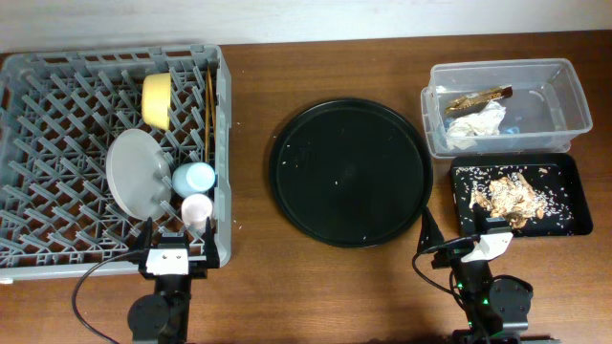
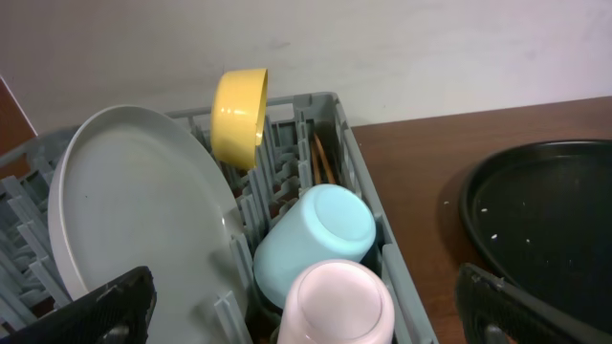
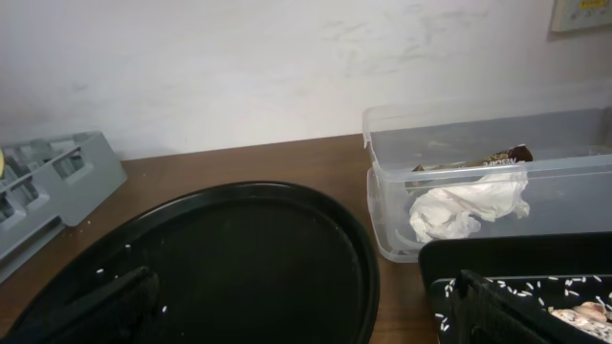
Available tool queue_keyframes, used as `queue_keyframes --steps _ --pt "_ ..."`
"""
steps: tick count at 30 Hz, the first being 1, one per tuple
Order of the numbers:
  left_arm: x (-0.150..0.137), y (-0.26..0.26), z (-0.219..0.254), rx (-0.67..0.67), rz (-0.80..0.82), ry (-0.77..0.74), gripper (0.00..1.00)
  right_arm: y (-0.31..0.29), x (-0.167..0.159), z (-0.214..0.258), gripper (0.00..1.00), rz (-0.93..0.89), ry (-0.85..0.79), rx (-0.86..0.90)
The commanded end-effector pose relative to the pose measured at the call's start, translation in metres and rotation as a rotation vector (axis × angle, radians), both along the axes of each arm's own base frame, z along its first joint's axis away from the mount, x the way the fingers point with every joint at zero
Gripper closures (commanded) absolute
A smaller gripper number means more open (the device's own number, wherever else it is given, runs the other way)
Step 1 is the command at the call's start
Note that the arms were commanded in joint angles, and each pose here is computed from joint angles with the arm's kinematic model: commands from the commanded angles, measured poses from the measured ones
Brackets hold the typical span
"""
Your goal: Sort waste into correct bins and load items into the dishwasher rack
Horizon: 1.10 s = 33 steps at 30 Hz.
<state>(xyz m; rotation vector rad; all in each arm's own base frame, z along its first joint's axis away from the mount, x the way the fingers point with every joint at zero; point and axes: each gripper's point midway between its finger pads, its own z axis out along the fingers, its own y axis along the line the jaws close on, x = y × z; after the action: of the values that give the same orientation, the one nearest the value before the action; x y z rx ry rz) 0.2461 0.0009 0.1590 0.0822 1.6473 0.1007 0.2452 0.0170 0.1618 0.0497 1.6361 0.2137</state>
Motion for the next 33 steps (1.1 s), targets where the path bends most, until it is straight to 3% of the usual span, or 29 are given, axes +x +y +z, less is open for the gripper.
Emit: queue_keyframes --steps 1,33 --pt "-0.0003 0.0033 -0.0014 0.017 0.014 -0.003 0.01 0.0009 0.0001 -0.0023 0.02 0.001 0.002 0.008" --pt "-0.0002 -0.0039 -0.0023 0.010 -0.026 0.000 0.01 0.0009 0.0000 -0.0022 0.02 0.001 0.001 0.008"
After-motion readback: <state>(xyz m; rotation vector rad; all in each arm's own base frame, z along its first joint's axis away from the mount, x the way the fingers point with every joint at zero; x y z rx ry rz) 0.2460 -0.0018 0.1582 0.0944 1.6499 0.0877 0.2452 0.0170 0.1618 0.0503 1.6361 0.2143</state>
